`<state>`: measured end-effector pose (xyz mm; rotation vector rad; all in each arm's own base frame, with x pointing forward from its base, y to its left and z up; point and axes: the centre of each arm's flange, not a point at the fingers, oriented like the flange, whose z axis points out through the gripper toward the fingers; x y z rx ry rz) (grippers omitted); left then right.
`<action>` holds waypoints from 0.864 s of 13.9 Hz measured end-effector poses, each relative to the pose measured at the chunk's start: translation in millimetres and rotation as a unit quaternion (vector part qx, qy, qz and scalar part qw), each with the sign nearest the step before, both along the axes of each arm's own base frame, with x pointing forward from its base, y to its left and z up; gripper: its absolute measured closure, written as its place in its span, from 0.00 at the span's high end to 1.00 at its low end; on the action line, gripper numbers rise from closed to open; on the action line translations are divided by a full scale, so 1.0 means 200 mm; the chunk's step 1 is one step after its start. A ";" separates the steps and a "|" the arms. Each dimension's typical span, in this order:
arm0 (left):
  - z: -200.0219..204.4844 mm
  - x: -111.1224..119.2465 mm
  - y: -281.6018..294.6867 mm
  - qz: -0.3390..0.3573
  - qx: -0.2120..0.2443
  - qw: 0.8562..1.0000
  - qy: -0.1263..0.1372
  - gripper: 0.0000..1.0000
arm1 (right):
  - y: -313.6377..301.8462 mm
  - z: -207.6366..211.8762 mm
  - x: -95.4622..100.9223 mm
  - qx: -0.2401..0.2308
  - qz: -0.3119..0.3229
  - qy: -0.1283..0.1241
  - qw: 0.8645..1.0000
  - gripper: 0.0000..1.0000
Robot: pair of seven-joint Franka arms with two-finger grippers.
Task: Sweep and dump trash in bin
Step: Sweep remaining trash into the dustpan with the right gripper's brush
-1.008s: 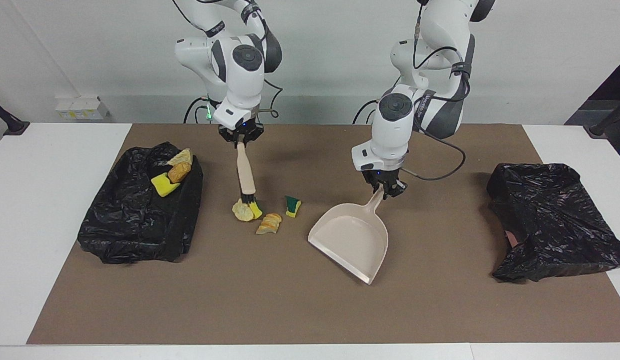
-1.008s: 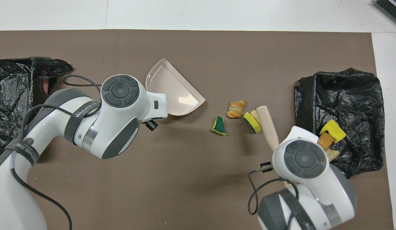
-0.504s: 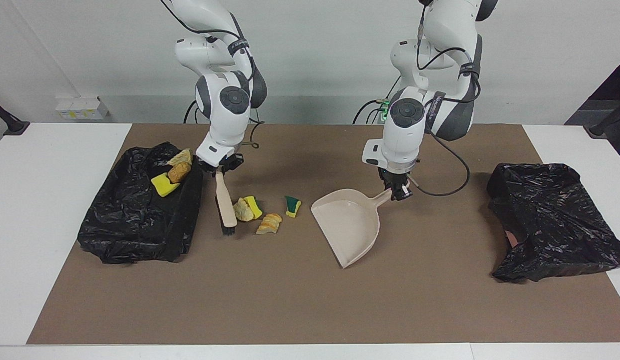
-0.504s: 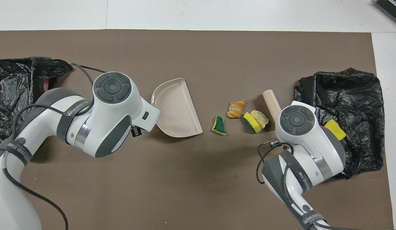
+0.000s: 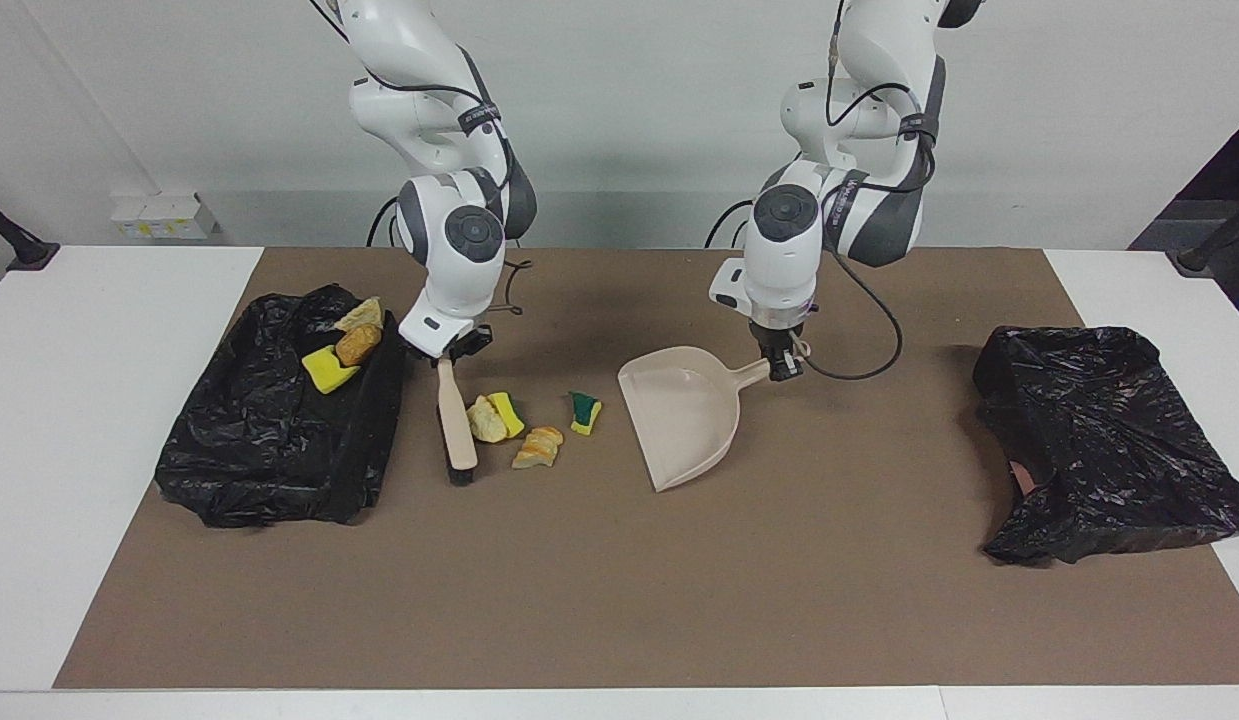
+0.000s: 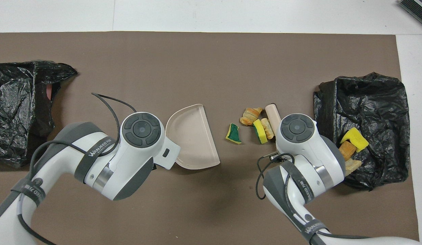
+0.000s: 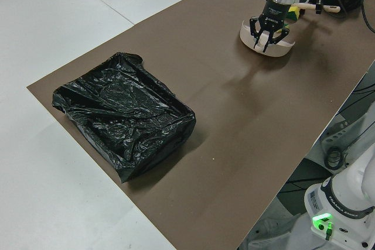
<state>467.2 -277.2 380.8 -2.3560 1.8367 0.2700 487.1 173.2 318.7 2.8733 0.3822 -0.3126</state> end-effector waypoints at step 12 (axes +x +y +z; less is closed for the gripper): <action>-0.05 -0.03 0.01 0.002 0.002 1.000 0.001 0.31 | 0.84 0.06 -0.28 0.213 -0.045 0.069 0.974 0.26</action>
